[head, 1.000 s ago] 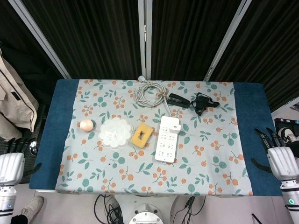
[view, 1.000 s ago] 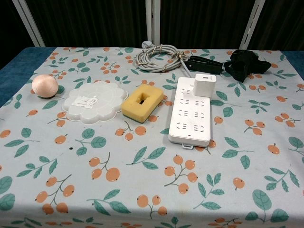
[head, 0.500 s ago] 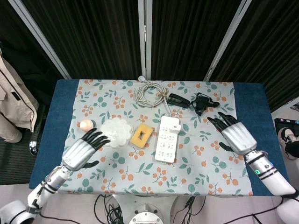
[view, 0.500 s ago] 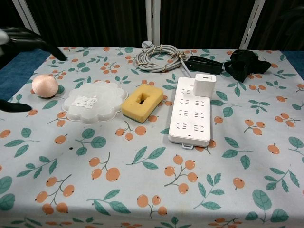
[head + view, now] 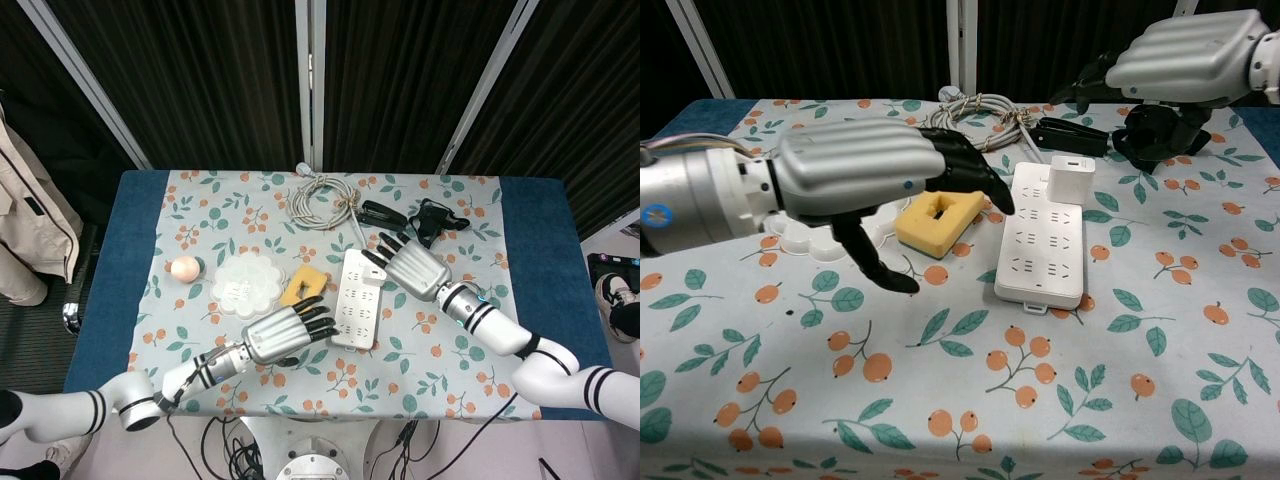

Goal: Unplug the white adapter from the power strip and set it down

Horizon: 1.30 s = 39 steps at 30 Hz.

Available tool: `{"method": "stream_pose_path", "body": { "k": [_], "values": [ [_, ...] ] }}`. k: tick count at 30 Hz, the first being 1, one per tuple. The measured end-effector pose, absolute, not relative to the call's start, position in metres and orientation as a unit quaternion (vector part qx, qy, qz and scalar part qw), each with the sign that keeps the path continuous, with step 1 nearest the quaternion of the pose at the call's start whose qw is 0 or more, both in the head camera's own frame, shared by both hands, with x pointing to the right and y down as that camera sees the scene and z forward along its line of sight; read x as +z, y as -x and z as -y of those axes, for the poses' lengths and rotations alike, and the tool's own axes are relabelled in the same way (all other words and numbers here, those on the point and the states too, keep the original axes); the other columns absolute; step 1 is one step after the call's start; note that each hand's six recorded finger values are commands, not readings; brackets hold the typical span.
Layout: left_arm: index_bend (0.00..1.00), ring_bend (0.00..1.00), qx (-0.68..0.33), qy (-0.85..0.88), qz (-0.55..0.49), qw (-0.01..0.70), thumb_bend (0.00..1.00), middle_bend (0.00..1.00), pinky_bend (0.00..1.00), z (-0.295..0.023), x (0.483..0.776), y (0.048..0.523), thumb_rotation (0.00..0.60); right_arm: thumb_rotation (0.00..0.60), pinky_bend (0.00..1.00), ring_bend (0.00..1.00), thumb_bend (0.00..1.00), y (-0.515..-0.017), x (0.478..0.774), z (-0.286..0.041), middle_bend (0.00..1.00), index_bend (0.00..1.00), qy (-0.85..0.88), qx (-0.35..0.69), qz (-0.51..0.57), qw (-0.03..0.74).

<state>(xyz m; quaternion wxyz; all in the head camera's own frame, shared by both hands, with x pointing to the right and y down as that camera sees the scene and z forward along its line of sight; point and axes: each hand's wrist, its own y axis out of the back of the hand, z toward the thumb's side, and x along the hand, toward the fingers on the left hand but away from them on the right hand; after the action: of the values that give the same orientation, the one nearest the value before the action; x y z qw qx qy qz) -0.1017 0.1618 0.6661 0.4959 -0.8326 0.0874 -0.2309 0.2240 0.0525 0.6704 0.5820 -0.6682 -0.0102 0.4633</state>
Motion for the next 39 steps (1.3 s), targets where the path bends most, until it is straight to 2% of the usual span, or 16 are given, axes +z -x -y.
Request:
{"method": "stream_pose_path", "body": {
  "k": [7,16,25,33,39],
  "values": [
    [0.21,0.12,-0.229,0.839,-0.070,0.488,0.15,0.19,0.11,-0.163,0.687,0.075,0.600,0.600,0.24,0.08,0.24,-0.211,0.701,-0.045,0.19,0.00,0.663,0.462,0.001,0.589],
    [0.21,0.12,-0.247,0.843,-0.064,0.473,0.15,0.19,0.11,-0.164,0.715,0.061,0.600,0.600,0.28,0.11,0.24,-0.199,0.722,-0.050,0.23,0.01,0.676,0.436,-0.005,0.594],
    [0.21,0.12,-0.249,0.843,-0.061,0.472,0.15,0.19,0.11,-0.174,0.729,0.060,0.600,0.600,0.34,0.19,0.26,-0.200,0.732,-0.056,0.31,0.16,0.676,0.414,-0.014,0.610],
    [0.21,0.12,-0.249,0.843,-0.063,0.473,0.15,0.19,0.11,-0.176,0.734,0.057,0.600,0.600,0.37,0.24,0.29,-0.204,0.736,-0.058,0.32,0.30,0.681,0.404,-0.006,0.611],
    [0.22,0.12,-0.249,0.841,-0.063,0.477,0.15,0.19,0.11,-0.176,0.735,0.058,0.600,0.600,0.39,0.28,0.33,-0.206,0.738,-0.061,0.38,0.39,0.687,0.395,-0.001,0.610]
  ]
}}
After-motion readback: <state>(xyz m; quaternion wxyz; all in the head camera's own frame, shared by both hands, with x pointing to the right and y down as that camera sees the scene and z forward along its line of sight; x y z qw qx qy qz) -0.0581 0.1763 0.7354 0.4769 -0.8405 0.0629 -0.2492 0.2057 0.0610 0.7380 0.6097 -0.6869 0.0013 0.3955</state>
